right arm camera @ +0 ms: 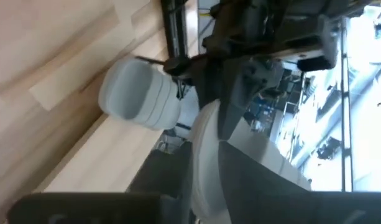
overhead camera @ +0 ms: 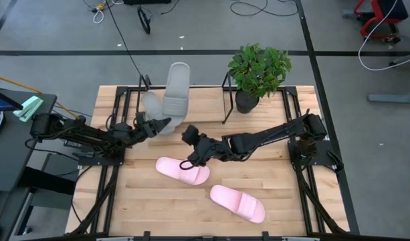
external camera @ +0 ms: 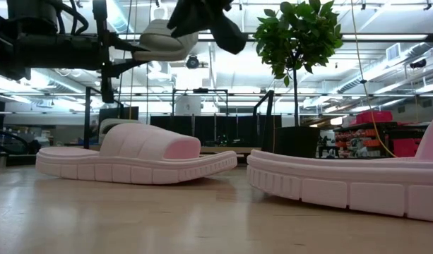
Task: Pick and place slides into the shelf
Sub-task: Put the gray slide on the shelf
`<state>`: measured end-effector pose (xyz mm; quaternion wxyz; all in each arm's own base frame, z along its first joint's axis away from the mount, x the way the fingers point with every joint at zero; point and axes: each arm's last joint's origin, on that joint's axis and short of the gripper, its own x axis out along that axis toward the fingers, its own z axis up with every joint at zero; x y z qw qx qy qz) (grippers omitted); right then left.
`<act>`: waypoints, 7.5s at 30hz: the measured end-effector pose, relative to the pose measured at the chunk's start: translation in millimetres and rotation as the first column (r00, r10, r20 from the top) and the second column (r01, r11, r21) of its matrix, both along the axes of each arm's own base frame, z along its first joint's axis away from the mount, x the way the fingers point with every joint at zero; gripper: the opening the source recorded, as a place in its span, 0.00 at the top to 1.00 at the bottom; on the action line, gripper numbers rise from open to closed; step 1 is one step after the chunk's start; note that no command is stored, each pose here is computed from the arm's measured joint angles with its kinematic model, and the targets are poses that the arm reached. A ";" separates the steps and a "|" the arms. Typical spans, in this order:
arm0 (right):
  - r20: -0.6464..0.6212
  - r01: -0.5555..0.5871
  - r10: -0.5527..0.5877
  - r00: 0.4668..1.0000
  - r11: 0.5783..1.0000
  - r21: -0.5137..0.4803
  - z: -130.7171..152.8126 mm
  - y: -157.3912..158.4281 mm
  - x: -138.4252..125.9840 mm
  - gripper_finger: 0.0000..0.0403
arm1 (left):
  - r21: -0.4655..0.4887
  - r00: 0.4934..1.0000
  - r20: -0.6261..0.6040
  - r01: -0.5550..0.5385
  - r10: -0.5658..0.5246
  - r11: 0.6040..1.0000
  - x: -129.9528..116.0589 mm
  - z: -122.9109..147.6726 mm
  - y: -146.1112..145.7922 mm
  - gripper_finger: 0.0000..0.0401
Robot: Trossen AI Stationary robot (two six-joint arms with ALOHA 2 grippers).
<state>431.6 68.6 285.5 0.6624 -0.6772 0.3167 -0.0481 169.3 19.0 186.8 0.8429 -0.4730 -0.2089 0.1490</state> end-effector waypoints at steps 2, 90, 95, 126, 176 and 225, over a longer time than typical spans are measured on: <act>0.009 0.012 -0.012 1.000 1.000 0.011 -0.5 -2.3 0.8 0.73 | -0.006 1.000 0.004 0.002 -0.002 1.000 0.0 0.1 0.0 0.83; -0.003 0.065 -0.065 0.998 0.984 0.169 -7.5 -64.4 6.5 0.93 | 0.299 0.944 -0.083 0.330 -0.320 0.895 -7.2 -4.6 -33.8 0.40; -0.036 0.021 -0.012 0.999 0.962 0.271 -12.2 -79.6 5.5 0.94 | 0.347 0.881 -0.096 0.467 -0.464 0.813 -9.2 -4.1 -49.3 0.39; -0.143 -0.156 0.192 0.971 0.960 0.233 -92.9 -121.7 -20.2 0.94 | 0.450 0.726 -0.130 0.650 -0.675 0.612 -18.2 -3.7 -80.1 0.43; -0.040 -0.208 0.233 0.972 0.922 0.326 -148.8 -131.9 6.0 0.94 | 0.502 0.740 -0.060 0.602 -0.670 0.621 -19.6 5.2 -79.6 0.48; 0.088 -0.289 0.279 0.956 0.862 0.416 -122.5 -155.2 18.3 0.94 | 0.508 0.742 -0.067 0.600 -0.667 0.617 -19.4 4.8 -79.6 0.50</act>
